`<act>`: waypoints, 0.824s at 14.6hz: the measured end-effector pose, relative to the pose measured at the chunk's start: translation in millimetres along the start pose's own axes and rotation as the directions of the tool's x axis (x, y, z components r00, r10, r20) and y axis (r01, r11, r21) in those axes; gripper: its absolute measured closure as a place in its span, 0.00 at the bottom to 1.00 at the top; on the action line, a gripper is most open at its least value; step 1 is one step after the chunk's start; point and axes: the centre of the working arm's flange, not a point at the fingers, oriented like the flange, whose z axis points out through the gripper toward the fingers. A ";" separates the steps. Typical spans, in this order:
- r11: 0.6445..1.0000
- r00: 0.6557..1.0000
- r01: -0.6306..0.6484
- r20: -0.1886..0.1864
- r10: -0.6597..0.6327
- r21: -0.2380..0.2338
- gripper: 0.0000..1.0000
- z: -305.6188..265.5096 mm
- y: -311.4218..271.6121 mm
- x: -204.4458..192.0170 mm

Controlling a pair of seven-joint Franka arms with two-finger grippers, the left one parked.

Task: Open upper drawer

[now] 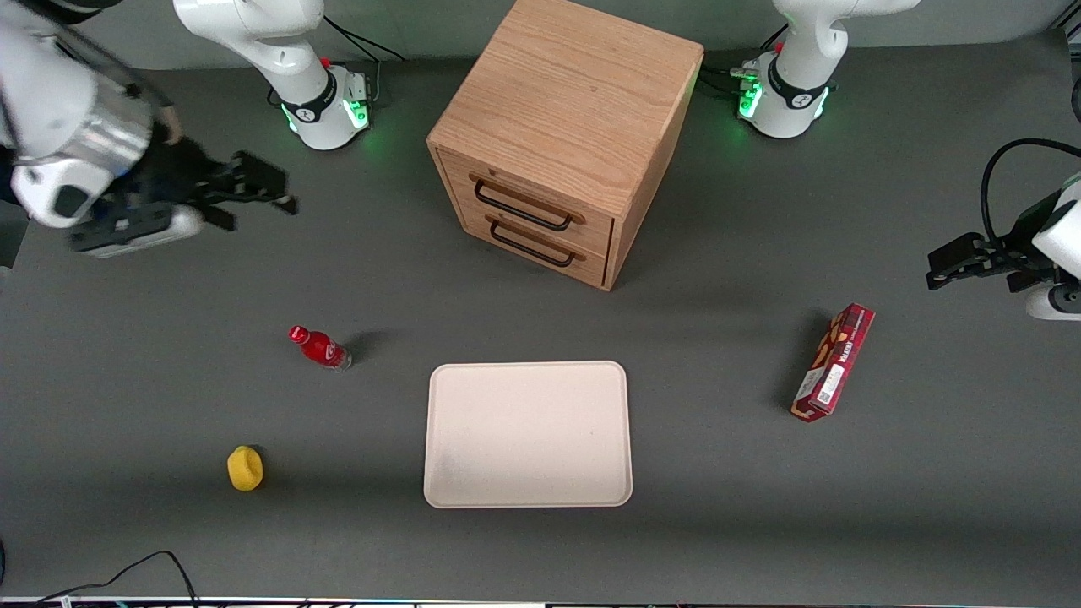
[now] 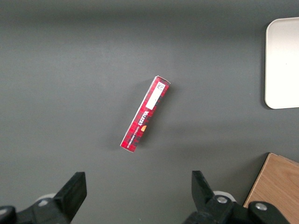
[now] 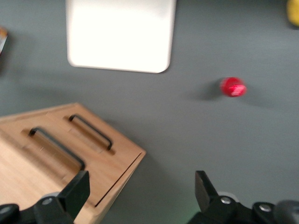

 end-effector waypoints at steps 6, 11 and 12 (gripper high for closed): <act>0.882 0.865 0.457 0.174 -0.471 0.114 0.00 103.2 -105.6 2.2; 0.818 0.810 0.517 0.166 -0.562 0.252 0.00 177.1 -130.1 30.3; 0.811 0.804 0.519 0.167 -0.570 0.271 0.00 192.1 -136.3 33.4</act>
